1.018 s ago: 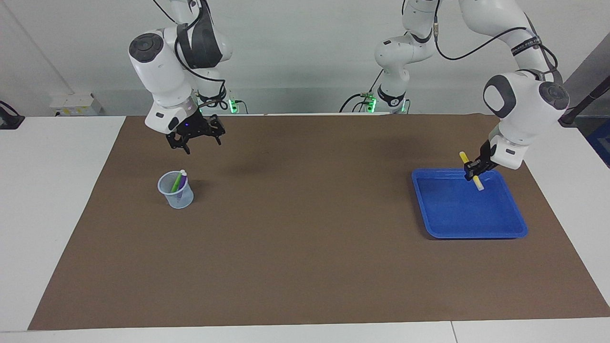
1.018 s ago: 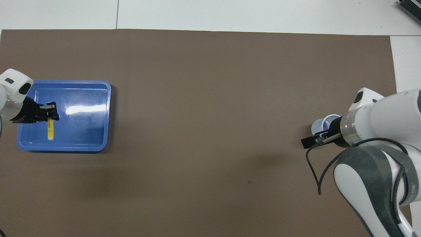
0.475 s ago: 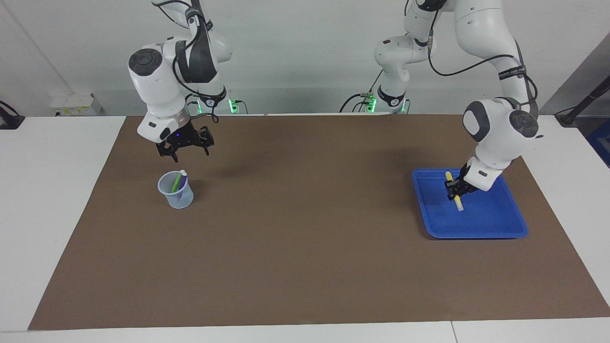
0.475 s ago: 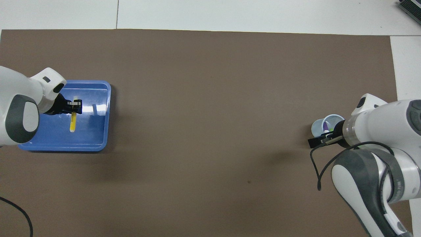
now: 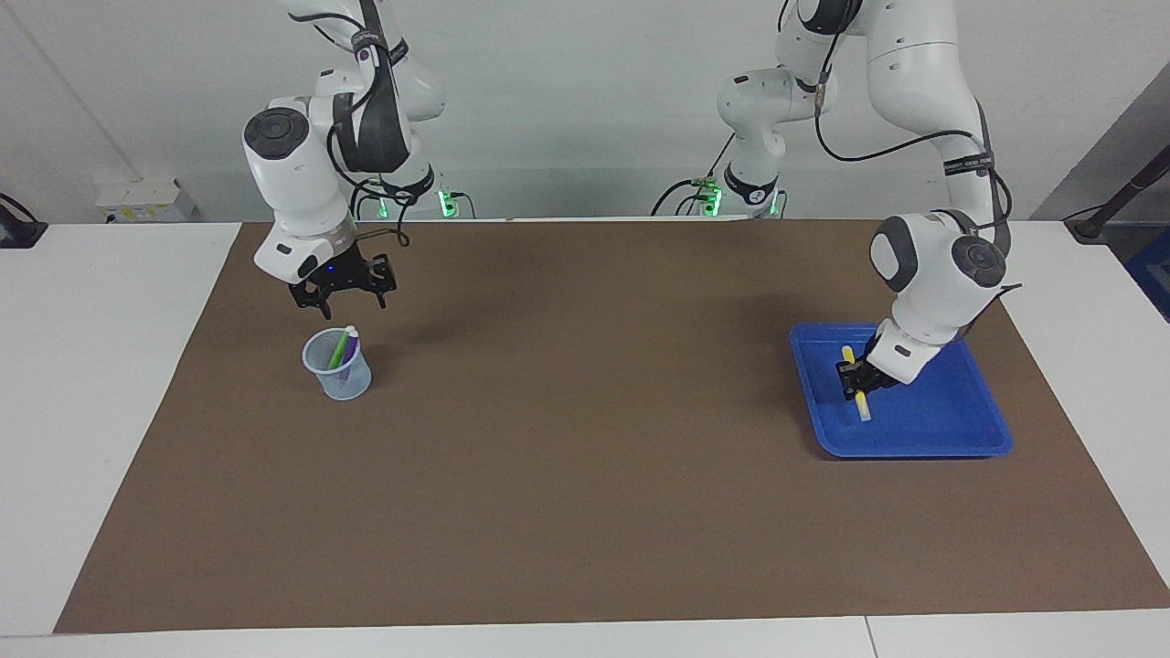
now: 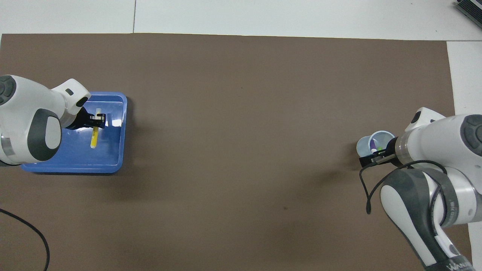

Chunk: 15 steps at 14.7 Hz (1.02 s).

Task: Right arm passes pens to left for tray arrangement
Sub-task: 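Lower the yellow pen into the blue tray with the left gripper, then open the left gripper and lift it off the pen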

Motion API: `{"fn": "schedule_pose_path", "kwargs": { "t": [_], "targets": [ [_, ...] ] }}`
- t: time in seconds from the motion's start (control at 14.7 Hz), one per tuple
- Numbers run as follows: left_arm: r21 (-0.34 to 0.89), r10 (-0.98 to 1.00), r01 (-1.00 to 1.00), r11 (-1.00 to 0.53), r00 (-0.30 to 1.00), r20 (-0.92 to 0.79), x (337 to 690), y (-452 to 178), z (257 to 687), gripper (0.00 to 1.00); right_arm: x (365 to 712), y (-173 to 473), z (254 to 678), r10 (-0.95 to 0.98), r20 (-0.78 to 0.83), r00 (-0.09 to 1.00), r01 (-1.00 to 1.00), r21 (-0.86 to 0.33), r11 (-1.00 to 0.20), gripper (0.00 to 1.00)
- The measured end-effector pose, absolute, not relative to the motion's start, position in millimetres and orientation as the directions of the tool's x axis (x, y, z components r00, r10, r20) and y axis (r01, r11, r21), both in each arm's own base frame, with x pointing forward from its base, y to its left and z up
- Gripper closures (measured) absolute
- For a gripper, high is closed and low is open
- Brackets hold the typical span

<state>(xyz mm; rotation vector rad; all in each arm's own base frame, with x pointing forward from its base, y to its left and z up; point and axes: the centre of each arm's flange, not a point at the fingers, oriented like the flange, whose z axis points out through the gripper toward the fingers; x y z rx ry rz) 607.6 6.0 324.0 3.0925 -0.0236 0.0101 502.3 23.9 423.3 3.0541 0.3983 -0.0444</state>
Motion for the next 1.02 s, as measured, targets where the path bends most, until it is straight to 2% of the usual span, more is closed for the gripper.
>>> {"fn": "schedule_pose_path", "kwargs": {
  "t": [0.48, 0.54, 0.61, 0.75, 0.81, 0.88, 0.95, 1.02],
  "targets": [
    [0.049, -0.013, -0.013, -0.999, 1.000, -0.005, 599, 8, 306, 0.80, 513, 17, 396, 0.248, -0.041, 0.968, 0.250, 0.055, -0.967, 0.10],
    [0.049, -0.014, -0.014, -0.999, 1.000, -0.005, 599, 8, 306, 0.74, 513, 17, 395, 0.248, -0.042, 0.968, 0.250, 0.055, -0.967, 0.10],
    [0.049, -0.015, -0.014, -0.999, 1.000, -0.005, 599, 7, 306, 0.62, 513, 17, 395, 0.248, -0.043, 0.968, 0.250, 0.055, -0.967, 0.18],
    [0.049, -0.016, -0.015, -0.999, 1.000, -0.009, 599, 7, 306, 0.58, 513, 17, 394, 0.248, -0.044, 0.968, 0.250, 0.055, -0.967, 0.21],
    [0.049, -0.016, -0.015, -0.999, 1.000, -0.015, 598, 7, 305, 0.51, 512, 17, 393, 0.248, -0.046, 0.968, 0.251, 0.054, -0.967, 0.29],
    [0.050, -0.017, -0.015, -0.999, 0.999, -0.029, 597, 7, 306, 0.49, 512, 17, 392, 0.248, -0.050, 0.967, 0.251, 0.053, -0.967, 0.43],
    [0.050, -0.017, -0.015, -0.999, 0.999, -0.044, 597, 7, 309, 0.50, 510, 17, 389, 0.248, -0.054, 0.967, 0.251, 0.052, -0.967, 0.49],
    [0.050, -0.018, -0.015, -0.999, 0.998, -0.059, 598, 7, 315, 0.50, 510, 17, 388, 0.247, -0.057, 0.967, 0.250, 0.052, -0.967, 0.50]
  ]
}}
